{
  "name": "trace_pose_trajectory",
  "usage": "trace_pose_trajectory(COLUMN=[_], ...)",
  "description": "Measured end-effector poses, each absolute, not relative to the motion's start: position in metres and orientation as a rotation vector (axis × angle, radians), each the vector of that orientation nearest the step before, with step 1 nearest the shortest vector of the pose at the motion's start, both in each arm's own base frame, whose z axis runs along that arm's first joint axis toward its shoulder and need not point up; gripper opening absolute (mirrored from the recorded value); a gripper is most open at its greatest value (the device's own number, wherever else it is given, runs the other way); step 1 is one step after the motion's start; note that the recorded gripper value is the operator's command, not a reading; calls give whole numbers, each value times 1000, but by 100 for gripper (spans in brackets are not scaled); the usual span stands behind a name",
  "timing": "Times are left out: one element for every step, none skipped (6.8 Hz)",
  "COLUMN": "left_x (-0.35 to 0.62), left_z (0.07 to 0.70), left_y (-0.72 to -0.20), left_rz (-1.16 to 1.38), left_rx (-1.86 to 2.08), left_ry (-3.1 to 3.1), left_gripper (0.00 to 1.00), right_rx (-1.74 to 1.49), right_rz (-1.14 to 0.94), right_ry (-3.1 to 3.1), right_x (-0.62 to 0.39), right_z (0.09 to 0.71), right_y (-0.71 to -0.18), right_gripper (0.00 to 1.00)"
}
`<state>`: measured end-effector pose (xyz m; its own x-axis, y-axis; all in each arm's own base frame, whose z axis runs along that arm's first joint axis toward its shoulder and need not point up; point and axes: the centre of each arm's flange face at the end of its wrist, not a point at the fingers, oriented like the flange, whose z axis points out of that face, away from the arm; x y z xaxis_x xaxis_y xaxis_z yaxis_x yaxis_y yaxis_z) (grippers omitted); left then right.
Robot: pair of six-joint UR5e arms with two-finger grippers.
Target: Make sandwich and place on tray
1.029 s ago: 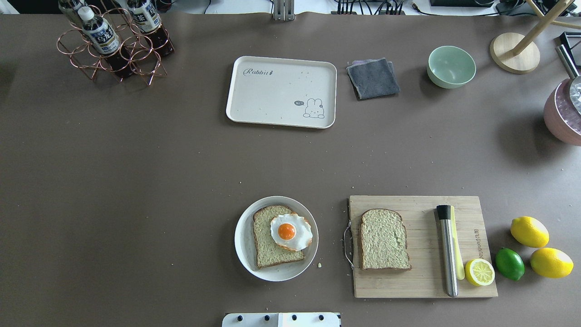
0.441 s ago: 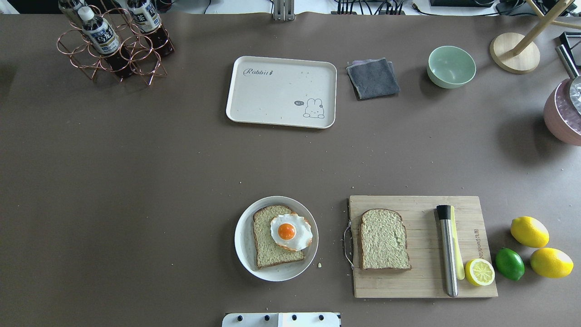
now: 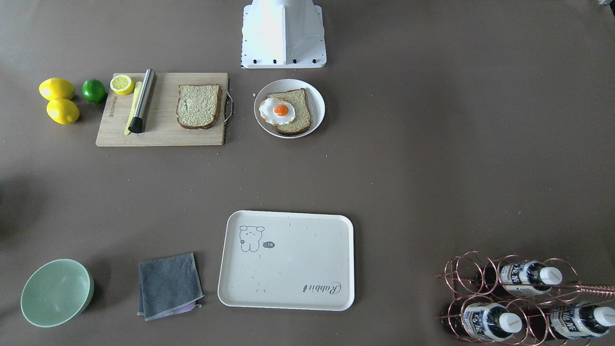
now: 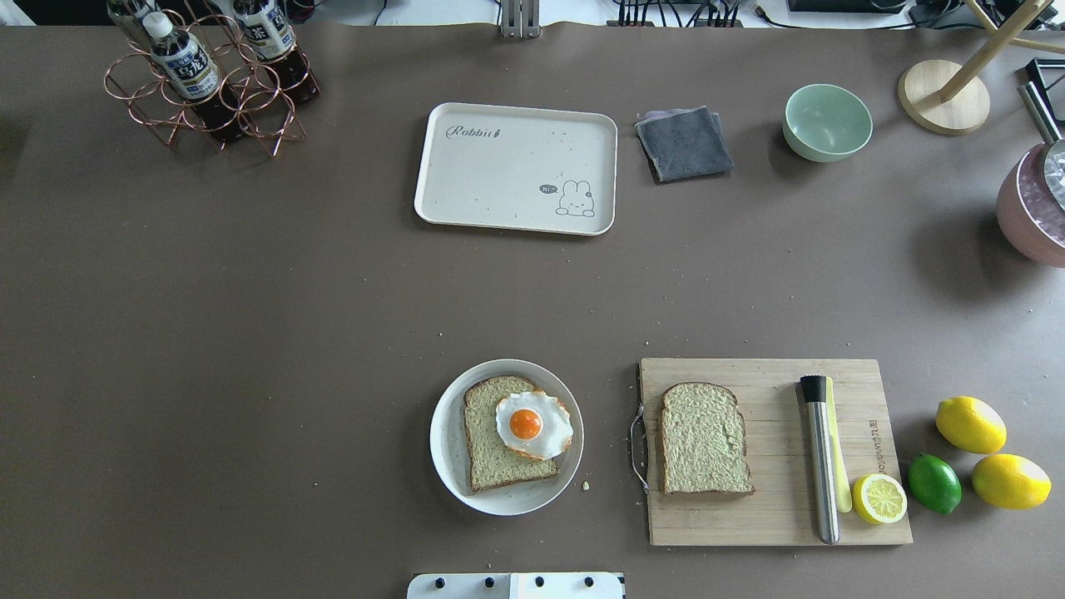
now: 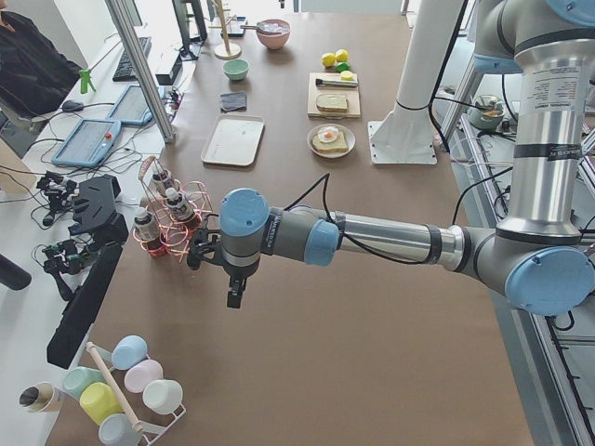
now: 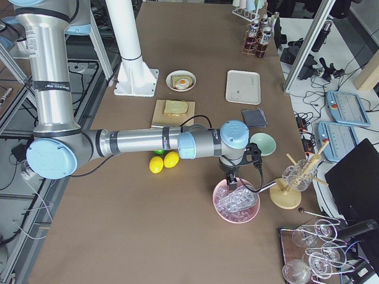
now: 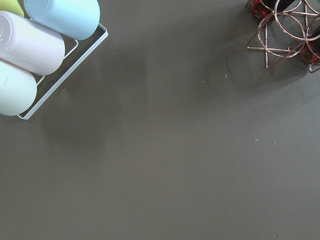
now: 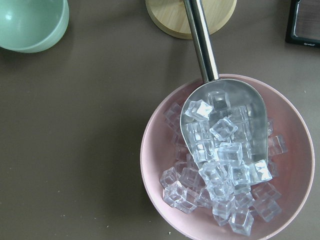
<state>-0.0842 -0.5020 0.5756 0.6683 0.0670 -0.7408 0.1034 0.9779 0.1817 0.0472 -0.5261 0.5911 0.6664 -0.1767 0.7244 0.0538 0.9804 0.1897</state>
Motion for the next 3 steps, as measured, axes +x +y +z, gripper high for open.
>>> trace_pose_trajectory(left_x=[-84, -84, -84], left_z=[575, 576, 577], left_y=[-502, -501, -500], left_rz=[-20, -20, -17], left_rx=[217, 216, 217], left_ry=[841, 841, 840], left_gripper=[97, 97, 97], right_rx=[157, 160, 159], right_rz=[-131, -130, -129], right_ry=[-833, -834, -835], right_x=[47, 48, 49], right_z=[591, 590, 591], right_y=[-526, -526, -524], right_gripper=[99, 99, 99])
